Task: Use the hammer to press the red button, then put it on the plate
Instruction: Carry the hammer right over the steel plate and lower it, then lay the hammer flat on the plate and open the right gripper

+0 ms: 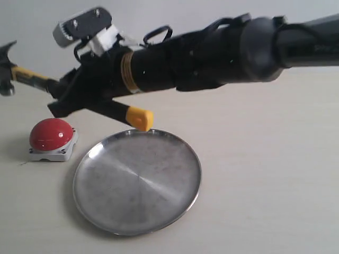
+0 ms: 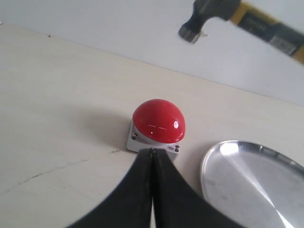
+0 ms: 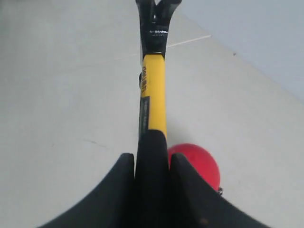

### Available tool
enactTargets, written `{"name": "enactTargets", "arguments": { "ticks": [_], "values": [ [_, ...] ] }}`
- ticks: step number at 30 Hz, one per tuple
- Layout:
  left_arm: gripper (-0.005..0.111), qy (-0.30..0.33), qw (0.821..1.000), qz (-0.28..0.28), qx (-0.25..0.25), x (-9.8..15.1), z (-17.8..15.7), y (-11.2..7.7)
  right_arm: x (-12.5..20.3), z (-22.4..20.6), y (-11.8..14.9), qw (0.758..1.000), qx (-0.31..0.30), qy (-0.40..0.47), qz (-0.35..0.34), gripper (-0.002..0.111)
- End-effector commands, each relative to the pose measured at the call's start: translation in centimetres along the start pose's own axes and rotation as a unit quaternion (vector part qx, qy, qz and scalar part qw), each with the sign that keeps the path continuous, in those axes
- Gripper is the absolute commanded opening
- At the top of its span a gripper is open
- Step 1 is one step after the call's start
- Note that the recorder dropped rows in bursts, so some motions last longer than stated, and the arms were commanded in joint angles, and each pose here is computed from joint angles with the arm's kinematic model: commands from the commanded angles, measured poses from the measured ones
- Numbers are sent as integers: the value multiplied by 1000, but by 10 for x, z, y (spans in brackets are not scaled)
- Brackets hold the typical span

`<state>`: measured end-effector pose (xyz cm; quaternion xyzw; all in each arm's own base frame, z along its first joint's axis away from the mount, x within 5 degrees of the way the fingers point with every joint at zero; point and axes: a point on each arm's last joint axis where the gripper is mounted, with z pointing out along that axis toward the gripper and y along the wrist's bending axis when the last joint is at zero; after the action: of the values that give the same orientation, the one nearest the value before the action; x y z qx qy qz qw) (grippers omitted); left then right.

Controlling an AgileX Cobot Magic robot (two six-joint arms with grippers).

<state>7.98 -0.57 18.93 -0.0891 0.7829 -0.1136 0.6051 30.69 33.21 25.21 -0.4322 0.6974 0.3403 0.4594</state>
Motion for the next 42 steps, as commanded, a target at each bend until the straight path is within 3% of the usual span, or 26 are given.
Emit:
{"name": "enactTargets", "arguments": {
  "ticks": [1, 7, 12, 20, 26, 33, 42],
  "values": [
    [0, -4, 1000, -1, 4, -1, -1, -1, -26, -30, -5, 995, 89, -8, 46, 0],
    [0, -4, 1000, -1, 4, -1, -1, -1, 2, -39, -10, 986, 146, 31, 77, 0],
    [0, -4, 1000, -1, 4, -1, -1, -1, 54, -41, -14, 967, 190, 91, 145, 0],
    [0, -4, 1000, -1, 4, -1, -1, -1, 90, -21, -18, 950, 191, 125, 213, 0],
    [0, -4, 1000, -1, 4, -1, -1, -1, 80, -17, -9, 968, 126, 44, 211, 0],
    [0, -4, 1000, -1, 4, -1, -1, -1, 115, -45, -6, 967, 179, -71, 168, 0],
    [0, -4, 1000, -1, 4, -1, -1, -1, 148, -46, -2, 952, 172, -62, 244, 0]
  ]
}}
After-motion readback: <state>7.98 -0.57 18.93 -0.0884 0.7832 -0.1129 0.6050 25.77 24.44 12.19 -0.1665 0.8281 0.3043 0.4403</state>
